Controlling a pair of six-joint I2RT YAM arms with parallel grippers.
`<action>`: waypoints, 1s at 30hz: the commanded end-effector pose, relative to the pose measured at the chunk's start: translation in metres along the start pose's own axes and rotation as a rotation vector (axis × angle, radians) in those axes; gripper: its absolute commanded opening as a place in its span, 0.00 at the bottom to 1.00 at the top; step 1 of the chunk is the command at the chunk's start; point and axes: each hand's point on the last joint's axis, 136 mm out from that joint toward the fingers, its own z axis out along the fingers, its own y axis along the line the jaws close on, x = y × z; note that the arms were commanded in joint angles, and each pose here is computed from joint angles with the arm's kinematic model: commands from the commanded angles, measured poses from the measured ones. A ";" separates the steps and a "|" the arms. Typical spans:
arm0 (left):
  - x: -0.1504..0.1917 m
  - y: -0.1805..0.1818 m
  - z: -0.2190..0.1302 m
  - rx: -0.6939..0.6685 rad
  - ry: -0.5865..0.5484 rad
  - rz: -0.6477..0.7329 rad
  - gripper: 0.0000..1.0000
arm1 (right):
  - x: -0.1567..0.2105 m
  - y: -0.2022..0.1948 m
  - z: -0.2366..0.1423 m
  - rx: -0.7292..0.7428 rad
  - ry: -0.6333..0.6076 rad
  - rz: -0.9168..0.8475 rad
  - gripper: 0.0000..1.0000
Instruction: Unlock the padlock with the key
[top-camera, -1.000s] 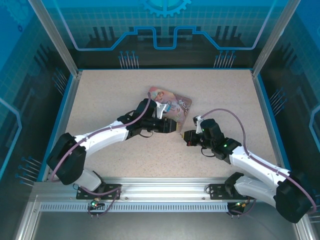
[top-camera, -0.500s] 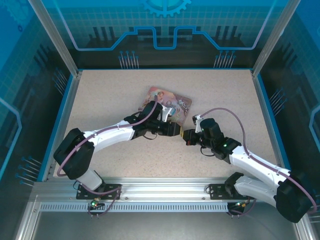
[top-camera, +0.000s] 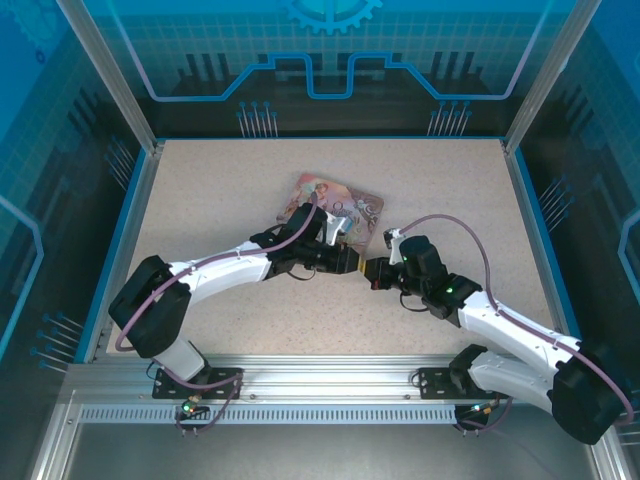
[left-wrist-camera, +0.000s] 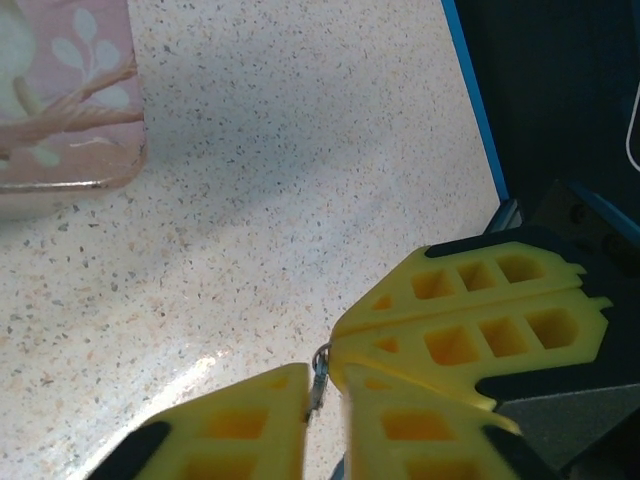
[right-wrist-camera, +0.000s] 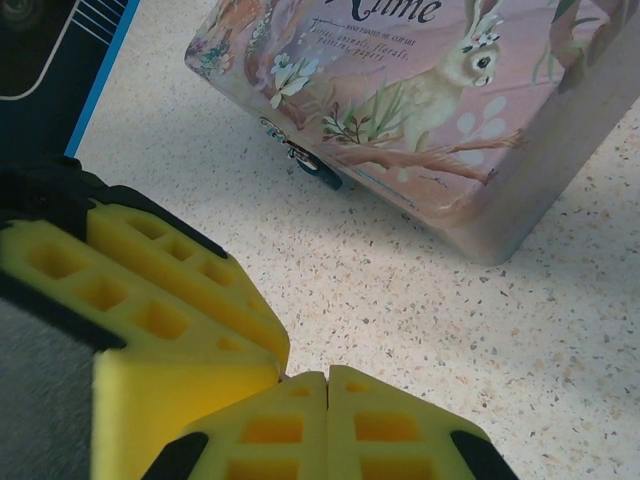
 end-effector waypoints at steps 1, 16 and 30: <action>-0.007 -0.014 -0.002 0.030 -0.015 0.027 0.08 | -0.008 0.013 -0.004 -0.035 -0.013 -0.032 0.00; -0.005 -0.036 -0.036 0.051 -0.032 0.305 0.00 | -0.009 0.028 -0.046 -0.374 0.005 -0.216 0.61; -0.004 -0.046 -0.037 0.096 -0.026 0.303 0.00 | -0.003 0.042 -0.025 -0.443 0.085 -0.238 0.36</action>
